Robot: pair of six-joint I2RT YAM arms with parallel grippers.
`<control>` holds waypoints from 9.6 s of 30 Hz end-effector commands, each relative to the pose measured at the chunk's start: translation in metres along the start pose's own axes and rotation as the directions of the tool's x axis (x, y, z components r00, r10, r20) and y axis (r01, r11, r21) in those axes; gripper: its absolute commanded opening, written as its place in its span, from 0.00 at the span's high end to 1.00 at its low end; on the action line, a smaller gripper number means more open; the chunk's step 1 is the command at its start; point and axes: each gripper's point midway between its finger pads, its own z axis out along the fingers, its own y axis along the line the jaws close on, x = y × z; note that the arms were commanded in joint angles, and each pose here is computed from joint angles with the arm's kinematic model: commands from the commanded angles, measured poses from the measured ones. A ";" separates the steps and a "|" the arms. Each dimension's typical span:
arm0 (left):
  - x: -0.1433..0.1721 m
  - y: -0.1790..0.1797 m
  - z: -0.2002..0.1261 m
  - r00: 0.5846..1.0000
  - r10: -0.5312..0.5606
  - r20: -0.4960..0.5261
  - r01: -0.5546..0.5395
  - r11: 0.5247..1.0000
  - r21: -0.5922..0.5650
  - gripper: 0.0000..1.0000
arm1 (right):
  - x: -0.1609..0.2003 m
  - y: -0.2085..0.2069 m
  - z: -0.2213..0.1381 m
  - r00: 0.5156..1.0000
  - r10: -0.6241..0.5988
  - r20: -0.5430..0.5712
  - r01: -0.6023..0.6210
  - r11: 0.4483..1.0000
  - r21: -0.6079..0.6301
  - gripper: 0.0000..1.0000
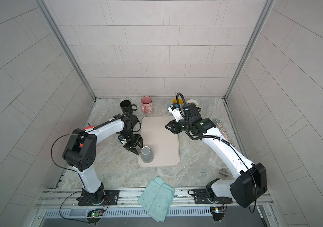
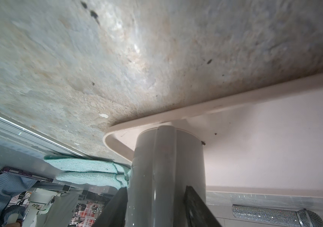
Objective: Turn the mug right side up
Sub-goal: Pick up the mug from the tray, then place the mug at the middle-right of the table.
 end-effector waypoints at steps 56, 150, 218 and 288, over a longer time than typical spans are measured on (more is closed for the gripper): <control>0.029 -0.111 -0.116 0.726 0.441 0.528 -0.671 0.621 0.405 1.00 | -0.009 -0.007 -0.026 0.997 0.012 0.075 -0.016 0.998 0.057 0.74; 0.191 -0.106 -0.245 -0.412 -0.494 0.766 -0.899 0.087 -0.428 1.00 | -0.123 0.075 0.012 0.814 0.577 0.065 -0.417 0.659 -0.626 0.68; 0.240 -0.104 -0.223 -0.901 -0.341 0.267 -0.393 0.383 -0.836 1.00 | -0.058 0.039 0.033 0.795 0.601 -0.085 -0.593 0.740 -0.317 0.64; 0.271 -0.099 -0.173 -0.965 -0.254 -0.065 -0.041 0.389 -0.920 0.88 | -0.042 0.011 0.056 0.774 0.630 -0.060 -0.628 0.753 -0.195 1.00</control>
